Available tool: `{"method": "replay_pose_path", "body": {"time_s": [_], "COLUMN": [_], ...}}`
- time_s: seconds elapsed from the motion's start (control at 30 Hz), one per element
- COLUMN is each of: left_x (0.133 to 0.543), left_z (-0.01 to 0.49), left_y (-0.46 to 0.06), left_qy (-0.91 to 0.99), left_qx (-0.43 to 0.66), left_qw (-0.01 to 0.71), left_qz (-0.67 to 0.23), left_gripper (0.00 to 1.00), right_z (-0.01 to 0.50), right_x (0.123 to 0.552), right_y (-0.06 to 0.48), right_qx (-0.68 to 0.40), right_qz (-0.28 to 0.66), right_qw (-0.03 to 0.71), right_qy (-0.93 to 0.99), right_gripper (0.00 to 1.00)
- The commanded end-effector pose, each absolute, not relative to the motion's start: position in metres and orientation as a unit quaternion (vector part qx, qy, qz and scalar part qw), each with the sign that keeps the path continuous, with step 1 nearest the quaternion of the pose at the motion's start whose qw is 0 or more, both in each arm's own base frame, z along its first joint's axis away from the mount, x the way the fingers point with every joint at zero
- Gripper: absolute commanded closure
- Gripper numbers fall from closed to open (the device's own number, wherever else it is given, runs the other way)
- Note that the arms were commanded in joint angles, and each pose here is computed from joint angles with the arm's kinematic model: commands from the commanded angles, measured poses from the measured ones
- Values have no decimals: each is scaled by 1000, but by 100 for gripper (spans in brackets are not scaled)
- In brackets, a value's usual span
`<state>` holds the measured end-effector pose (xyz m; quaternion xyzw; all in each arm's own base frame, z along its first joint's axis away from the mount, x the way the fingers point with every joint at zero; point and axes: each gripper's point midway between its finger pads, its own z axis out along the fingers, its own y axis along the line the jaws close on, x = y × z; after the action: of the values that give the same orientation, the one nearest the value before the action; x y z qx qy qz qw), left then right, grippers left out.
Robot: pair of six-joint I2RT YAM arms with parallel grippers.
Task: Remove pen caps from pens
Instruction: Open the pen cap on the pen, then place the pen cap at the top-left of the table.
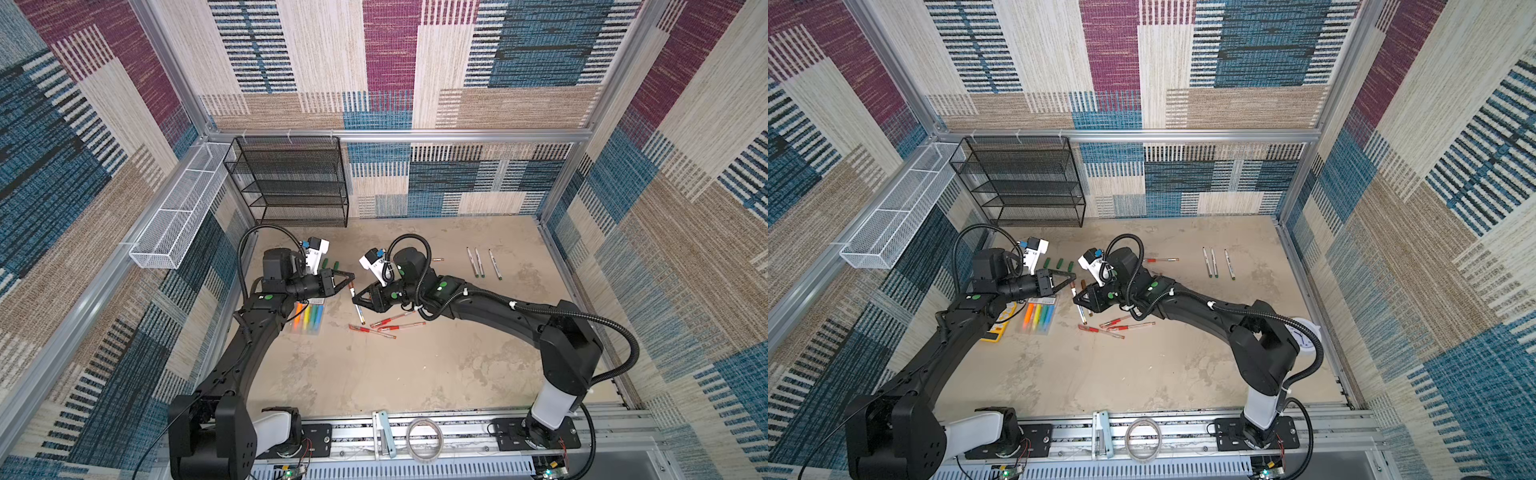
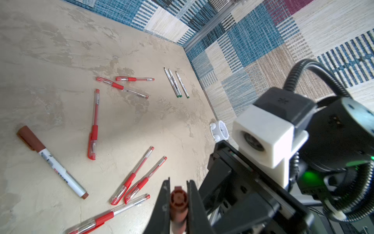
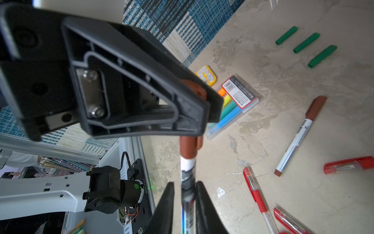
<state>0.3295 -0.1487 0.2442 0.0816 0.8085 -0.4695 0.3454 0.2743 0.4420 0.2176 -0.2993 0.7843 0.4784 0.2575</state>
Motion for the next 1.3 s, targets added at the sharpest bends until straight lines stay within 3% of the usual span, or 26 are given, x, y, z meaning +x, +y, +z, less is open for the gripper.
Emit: {"method": "replay_pose_path", "body": {"time_s": [0.0,0.27,0.4,0.5,0.93,1.27], "left_x": [333,334,334,337,390,443], "left_z": [246,248,251,249,248,177], "left_y": [-147,-146,-144,-139,-104,-124], "left_qy": [807,806,806,810,863,932], "left_qx": [83,78,76,70,9,49], "left_qw": [356,357,358,365,371,262], "left_qz": [-464,-466,-465,-453,-344,-245], "left_gripper": [100,100,100,100,100,100], "right_z": [219,206,204,192,163,162], "right_x": [275,275,276,275,247,267], "right_y": [448,453,452,446,404,345], "right_qx": [-302,-306,-303,-306,-281,-215], "right_qz": [487,481,479,462,440,366], "right_qw": [263,250,249,246,234,275], "right_qy": [776,783,785,796,820,863], "right_gripper": [74,77,93,97,100,99]}}
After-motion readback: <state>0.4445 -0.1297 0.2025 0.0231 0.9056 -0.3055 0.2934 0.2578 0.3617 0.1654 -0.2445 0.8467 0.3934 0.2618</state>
